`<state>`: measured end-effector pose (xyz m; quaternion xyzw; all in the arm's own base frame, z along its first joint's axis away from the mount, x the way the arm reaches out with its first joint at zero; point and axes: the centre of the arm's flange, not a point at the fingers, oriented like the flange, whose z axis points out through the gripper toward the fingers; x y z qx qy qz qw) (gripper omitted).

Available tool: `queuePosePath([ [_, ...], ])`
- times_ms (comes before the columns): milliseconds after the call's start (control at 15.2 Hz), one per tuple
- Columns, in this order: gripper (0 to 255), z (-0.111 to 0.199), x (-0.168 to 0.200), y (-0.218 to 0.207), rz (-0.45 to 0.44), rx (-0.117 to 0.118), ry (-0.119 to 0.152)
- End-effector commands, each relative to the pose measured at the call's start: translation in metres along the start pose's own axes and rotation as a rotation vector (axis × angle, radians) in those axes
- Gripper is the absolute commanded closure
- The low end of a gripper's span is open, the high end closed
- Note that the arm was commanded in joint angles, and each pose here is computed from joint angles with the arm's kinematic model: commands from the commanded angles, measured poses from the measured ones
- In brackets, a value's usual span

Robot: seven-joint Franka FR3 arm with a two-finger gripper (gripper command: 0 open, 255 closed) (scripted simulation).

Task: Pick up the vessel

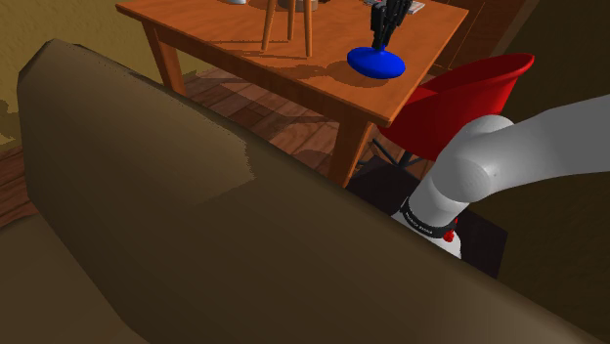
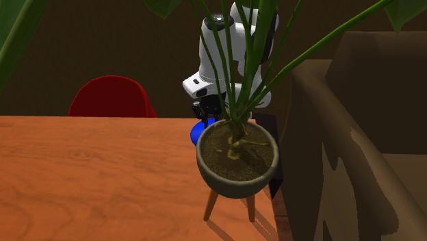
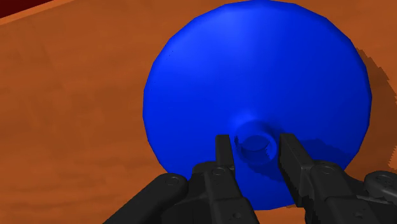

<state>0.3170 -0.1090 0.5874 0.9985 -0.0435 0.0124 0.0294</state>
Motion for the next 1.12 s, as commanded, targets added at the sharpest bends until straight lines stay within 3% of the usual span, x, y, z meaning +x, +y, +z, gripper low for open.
queuePosePath([
  [0,255,-0.005,0.0,0.0,0.0,0.0,-0.001],
  [1056,255,-0.08,0.002,0.004,0.0,0.0,-0.001],
])
